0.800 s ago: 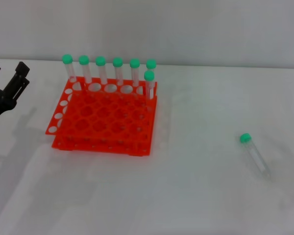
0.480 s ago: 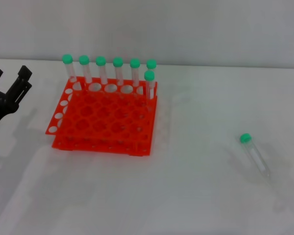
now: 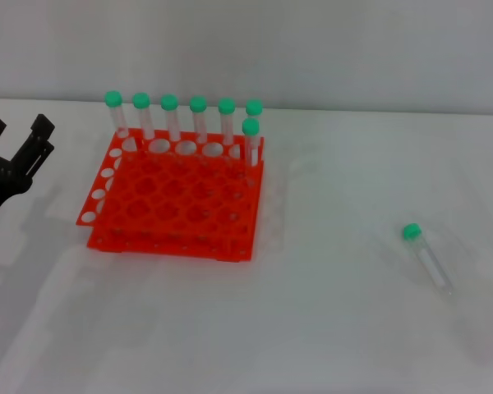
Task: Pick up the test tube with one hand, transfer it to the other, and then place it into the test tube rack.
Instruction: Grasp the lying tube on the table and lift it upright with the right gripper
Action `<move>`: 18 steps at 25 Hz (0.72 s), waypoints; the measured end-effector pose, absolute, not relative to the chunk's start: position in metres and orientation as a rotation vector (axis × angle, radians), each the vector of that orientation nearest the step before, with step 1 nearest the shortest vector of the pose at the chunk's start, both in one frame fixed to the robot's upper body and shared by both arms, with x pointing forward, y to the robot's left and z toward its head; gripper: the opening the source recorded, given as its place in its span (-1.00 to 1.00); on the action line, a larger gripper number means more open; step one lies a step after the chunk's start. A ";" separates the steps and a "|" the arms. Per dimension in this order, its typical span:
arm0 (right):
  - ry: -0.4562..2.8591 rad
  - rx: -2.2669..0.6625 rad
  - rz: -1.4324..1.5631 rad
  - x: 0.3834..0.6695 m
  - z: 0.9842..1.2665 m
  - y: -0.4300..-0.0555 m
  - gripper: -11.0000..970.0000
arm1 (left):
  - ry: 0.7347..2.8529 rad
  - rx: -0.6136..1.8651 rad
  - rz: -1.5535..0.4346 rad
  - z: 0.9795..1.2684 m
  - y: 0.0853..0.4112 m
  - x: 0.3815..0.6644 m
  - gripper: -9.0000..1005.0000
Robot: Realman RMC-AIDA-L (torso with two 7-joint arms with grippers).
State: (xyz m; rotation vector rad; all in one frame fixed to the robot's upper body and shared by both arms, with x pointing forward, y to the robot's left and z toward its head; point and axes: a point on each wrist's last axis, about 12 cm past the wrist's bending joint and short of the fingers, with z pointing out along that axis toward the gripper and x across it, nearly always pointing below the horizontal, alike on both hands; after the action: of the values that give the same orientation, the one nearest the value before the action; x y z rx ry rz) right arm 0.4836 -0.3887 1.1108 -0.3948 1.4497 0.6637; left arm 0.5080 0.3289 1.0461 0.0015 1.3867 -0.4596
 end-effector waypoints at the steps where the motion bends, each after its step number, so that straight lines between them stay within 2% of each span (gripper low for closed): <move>1: 1.492 -0.420 0.688 0.491 1.120 -0.390 0.50 | 1.386 0.002 -0.459 1.046 0.329 0.508 0.70; 9: 1.718 -0.572 0.714 0.526 1.180 -0.385 0.50 | 1.375 -0.003 -0.454 1.048 0.331 0.508 0.70; 14: 1.995 -0.581 0.499 0.544 1.208 -0.376 0.50 | 1.378 -0.010 -0.449 1.047 0.332 0.507 0.69; 18: 2.192 -0.585 0.348 0.553 1.219 -0.358 0.50 | 1.379 -0.011 -0.450 1.047 0.331 0.507 0.69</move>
State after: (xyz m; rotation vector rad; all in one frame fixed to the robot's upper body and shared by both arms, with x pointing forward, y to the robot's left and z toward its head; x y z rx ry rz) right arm 0.5528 -0.3578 1.2192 -0.5847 2.1924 0.3484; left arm 0.5073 0.3312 1.0468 -0.0113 1.3786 -0.4497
